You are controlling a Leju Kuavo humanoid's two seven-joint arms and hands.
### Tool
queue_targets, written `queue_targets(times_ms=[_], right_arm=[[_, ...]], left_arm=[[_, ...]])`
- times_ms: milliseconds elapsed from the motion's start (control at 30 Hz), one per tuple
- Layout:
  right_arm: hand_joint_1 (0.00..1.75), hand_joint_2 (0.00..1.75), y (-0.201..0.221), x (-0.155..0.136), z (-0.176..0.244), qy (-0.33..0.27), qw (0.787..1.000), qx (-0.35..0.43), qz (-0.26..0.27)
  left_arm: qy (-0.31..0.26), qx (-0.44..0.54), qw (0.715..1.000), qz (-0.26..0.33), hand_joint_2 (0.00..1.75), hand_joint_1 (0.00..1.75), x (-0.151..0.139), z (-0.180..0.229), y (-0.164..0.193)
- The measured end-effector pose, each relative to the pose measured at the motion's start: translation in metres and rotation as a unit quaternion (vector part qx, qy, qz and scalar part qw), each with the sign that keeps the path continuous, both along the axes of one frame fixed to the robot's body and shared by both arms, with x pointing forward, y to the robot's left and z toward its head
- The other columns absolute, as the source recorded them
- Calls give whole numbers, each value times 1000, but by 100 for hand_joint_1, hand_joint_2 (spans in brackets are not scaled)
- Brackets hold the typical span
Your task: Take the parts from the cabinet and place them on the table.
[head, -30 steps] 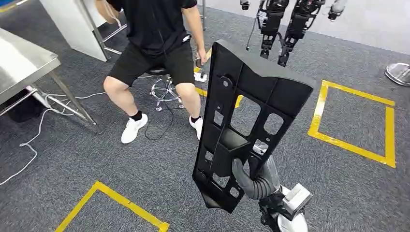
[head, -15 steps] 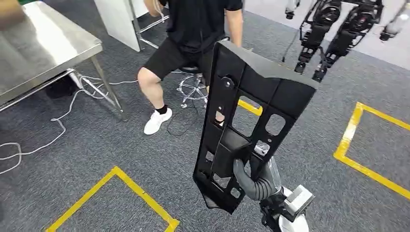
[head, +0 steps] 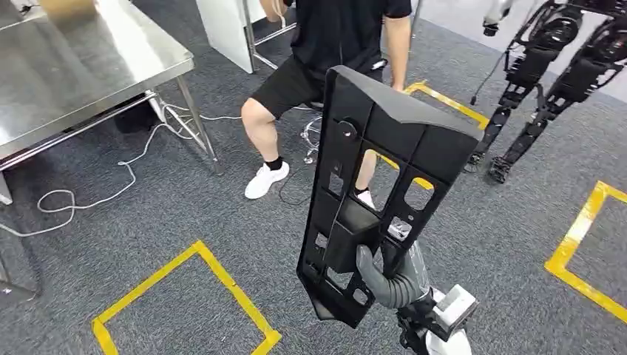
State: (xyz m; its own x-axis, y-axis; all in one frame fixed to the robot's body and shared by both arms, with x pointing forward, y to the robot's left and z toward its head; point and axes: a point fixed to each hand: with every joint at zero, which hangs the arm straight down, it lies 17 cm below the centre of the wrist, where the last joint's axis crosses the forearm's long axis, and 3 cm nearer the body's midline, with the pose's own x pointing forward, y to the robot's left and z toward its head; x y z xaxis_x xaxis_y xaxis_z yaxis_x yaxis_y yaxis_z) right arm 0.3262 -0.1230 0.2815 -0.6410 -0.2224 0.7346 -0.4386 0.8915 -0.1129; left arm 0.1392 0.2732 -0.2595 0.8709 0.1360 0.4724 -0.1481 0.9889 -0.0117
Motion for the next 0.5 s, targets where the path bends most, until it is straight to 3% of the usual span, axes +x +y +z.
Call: queue_targets(times_ms=[500], right_arm=[[175, 175, 1, 1, 0, 0, 1000, -7, 0]], left_arm=[[6, 7, 1000, 1, 175, 0, 1, -1, 6]])
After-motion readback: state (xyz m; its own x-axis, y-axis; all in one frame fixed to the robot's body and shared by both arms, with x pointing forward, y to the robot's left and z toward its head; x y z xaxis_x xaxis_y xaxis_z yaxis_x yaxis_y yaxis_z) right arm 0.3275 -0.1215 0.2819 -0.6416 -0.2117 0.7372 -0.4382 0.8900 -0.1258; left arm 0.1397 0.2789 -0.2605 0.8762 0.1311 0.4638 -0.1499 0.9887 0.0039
